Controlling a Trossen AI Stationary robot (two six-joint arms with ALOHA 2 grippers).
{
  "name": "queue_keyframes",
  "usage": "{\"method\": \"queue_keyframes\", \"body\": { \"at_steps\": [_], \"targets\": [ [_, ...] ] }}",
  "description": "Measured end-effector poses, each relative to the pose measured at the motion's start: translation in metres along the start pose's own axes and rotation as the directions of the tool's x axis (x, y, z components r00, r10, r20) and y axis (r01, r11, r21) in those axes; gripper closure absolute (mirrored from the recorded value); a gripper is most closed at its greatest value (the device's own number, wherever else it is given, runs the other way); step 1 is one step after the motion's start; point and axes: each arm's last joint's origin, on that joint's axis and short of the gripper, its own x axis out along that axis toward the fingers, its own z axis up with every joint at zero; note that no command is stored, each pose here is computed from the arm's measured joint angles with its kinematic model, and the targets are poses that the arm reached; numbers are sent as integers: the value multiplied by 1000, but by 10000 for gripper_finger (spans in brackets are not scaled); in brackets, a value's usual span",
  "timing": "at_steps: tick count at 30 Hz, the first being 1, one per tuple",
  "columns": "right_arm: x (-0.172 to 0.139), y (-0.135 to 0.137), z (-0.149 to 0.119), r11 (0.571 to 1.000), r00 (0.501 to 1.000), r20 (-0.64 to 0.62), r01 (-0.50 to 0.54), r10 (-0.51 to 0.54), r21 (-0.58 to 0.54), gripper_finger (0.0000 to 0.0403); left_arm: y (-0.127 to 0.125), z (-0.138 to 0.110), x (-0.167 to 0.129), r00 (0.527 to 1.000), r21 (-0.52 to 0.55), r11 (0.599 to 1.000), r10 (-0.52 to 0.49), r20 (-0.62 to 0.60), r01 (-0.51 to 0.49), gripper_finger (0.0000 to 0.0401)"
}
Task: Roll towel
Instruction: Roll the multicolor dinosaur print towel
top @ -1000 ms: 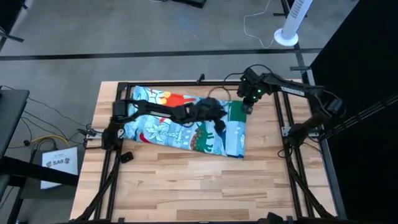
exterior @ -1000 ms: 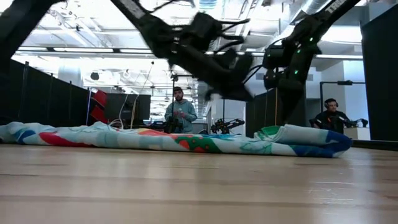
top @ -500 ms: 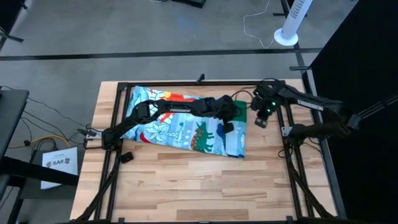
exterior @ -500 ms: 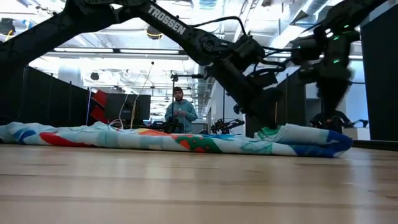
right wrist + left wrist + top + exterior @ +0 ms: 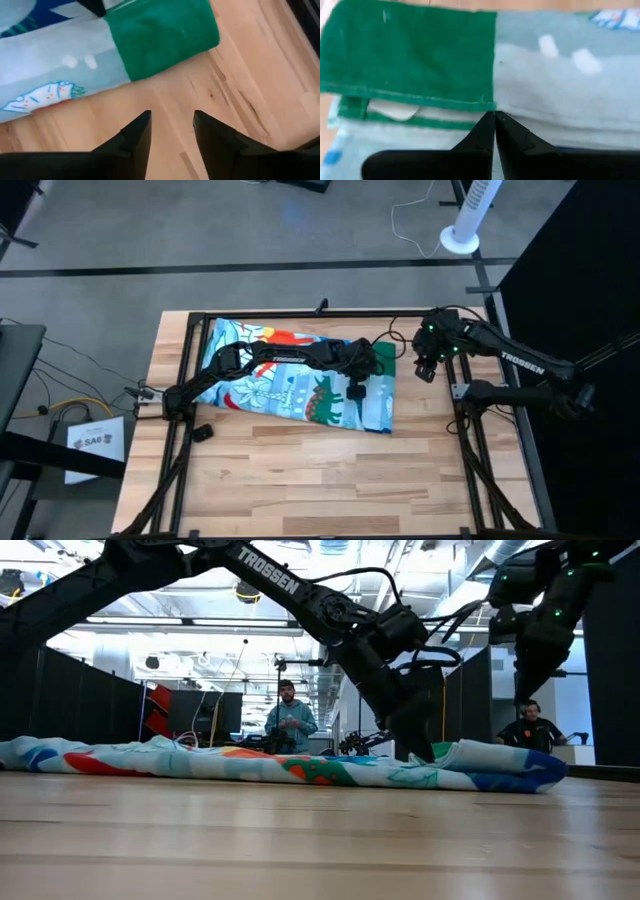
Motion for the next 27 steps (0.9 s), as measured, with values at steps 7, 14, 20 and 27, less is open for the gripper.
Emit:
{"method": "queue_keyframes", "body": {
  "at_steps": [7, 14, 20, 27],
  "targets": [
    [15, 3, 9, 999, 995, -91, -31, 34, 33, 237, 3, -2, 6, 1000, -3, 1000, 12, 26, -12, 401],
    [5, 14, 13, 998, 994, -94, -52, 56, 36, 215, 1, 0, -8, 998, 30, 999, 23, -57, -21, 401],
    [-43, 11, 26, 998, 979, 194, 53, -60, 40, 211, 16, 43, -74, 985, 22, 993, 116, 127, -120, 401],
    [-166, 15, 34, 987, 449, 880, 101, -155, 123, 218, 22, 26, -72, 947, -252, 967, 124, 297, -47, 401]
  ]
}}
